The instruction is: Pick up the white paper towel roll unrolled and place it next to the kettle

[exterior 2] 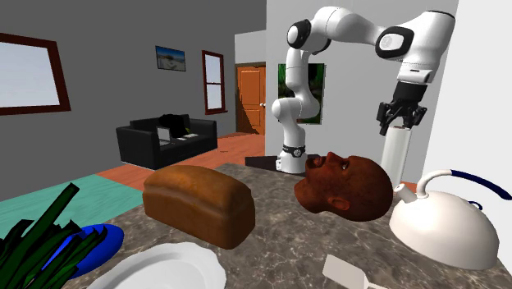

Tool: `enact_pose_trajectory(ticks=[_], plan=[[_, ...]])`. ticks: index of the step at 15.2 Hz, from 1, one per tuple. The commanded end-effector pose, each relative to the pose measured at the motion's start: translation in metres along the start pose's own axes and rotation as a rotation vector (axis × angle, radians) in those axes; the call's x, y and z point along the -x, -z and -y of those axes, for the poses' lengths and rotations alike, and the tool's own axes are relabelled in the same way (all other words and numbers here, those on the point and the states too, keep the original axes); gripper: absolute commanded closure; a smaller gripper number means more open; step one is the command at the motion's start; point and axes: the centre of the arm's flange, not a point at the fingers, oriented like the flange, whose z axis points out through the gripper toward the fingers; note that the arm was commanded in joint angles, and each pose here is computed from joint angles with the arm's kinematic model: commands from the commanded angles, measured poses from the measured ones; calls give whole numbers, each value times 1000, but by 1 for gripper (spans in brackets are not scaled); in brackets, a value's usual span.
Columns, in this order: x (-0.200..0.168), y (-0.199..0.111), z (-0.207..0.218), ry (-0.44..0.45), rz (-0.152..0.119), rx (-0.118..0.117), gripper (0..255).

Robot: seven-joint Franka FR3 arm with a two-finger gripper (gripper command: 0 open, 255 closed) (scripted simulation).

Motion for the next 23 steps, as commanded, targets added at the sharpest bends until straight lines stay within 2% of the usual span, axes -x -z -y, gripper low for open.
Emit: enact_pose_trajectory(ticks=[1, 3, 10, 11, 16, 20, 23], plan=[[-2, -10, 0, 0, -1, 0, 255], [-4, -20, 1, 0, -1, 0, 255], [-4, -20, 1, 0, -1, 0, 255], [-4, -20, 1, 0, -1, 0, 0], [-4, -20, 1, 0, -1, 0, 0], [-4, 30, 1, 0, -1, 0, 0], [-4, 30, 1, 0, -1, 0, 0]])
